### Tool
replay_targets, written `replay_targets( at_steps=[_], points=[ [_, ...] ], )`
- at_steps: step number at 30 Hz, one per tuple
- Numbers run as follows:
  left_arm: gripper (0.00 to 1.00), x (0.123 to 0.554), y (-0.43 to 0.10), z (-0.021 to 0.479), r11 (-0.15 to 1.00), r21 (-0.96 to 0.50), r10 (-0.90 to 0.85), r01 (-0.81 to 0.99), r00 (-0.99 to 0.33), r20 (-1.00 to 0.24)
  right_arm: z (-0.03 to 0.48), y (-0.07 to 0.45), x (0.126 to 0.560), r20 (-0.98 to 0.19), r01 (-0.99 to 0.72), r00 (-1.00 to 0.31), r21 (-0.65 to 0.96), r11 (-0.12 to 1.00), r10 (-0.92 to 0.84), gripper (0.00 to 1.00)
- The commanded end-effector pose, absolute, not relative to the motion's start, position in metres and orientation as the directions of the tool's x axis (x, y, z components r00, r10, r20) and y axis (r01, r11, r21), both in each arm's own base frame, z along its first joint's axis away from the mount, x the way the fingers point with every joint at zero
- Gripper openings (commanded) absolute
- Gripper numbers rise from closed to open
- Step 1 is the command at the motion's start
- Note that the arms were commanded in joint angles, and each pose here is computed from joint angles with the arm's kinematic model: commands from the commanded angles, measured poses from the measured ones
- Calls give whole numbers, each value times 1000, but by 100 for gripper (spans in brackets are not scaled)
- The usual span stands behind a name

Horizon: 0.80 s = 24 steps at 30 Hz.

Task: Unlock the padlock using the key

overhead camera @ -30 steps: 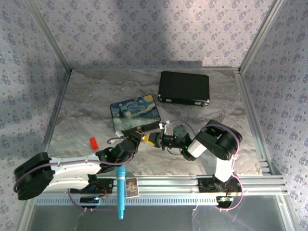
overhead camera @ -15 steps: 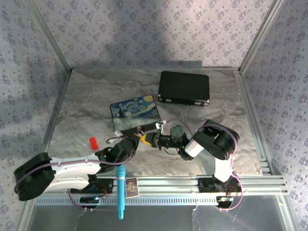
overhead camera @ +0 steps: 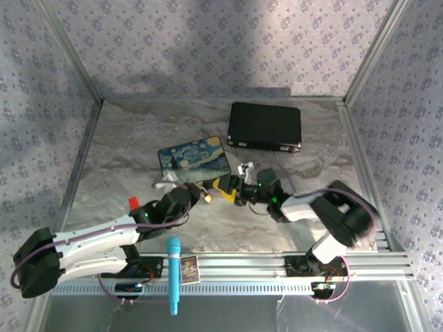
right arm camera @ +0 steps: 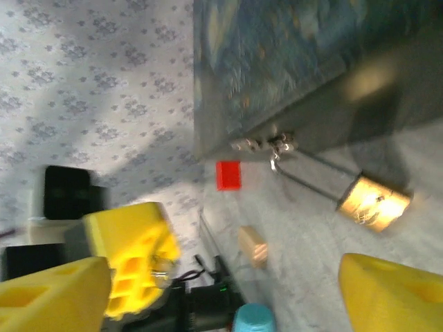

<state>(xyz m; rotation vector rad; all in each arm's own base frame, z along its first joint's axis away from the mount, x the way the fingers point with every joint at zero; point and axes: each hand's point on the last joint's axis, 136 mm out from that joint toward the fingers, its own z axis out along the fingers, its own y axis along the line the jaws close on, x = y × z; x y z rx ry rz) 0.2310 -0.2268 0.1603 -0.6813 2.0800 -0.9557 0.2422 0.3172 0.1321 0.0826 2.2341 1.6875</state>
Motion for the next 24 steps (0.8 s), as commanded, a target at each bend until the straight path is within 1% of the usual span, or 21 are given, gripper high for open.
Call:
replay_targets(
  at_steps=[1,2,3,5,7,8,10,11,15,17,20,21,24],
  points=[
    [0,237,-223,199,871,-488,-361,55,-602,-712,127,288,227,-455,-349,-890,705,618,16,95],
    [0,239,-225,204,906,-412,-277,99,-599,-752,136,280,226,-518,-406,-855,626,666,-33,95],
    [0,241,-230,208,921,-362,-214,142,-593,-776,146,275,228,-568,-452,-820,580,678,-61,94],
    [0,245,-240,217,937,-278,-106,213,-583,-806,171,268,236,-671,-524,-741,554,647,-25,92],
    [0,244,-260,227,913,-231,-3,336,-561,-828,196,262,243,-759,-584,-650,519,624,22,92],
    [0,243,-271,234,890,-207,51,407,-540,-840,207,258,244,-790,-607,-613,486,629,19,94],
    [0,241,-284,248,848,-193,101,494,-508,-856,223,250,250,-818,-615,-575,442,653,11,98],
    [0,241,-288,254,824,-206,105,529,-498,-861,231,247,254,-821,-608,-570,445,657,28,98],
    [0,240,-299,277,698,-308,66,647,-486,-871,265,252,257,-814,-652,-572,528,544,104,97],
    [0,239,-300,289,650,-342,45,679,-484,-874,280,261,251,-823,-716,-557,545,436,115,89],
    [0,233,-302,306,592,-378,8,712,-474,-880,296,272,242,-809,-760,-569,586,281,148,81],
    [0,232,-302,312,577,-392,-12,717,-472,-882,299,274,240,-806,-768,-571,592,245,160,80],
    [0,229,-300,339,463,-511,-142,724,-508,-849,316,277,238,-779,-772,-580,619,145,239,78]
  ],
)
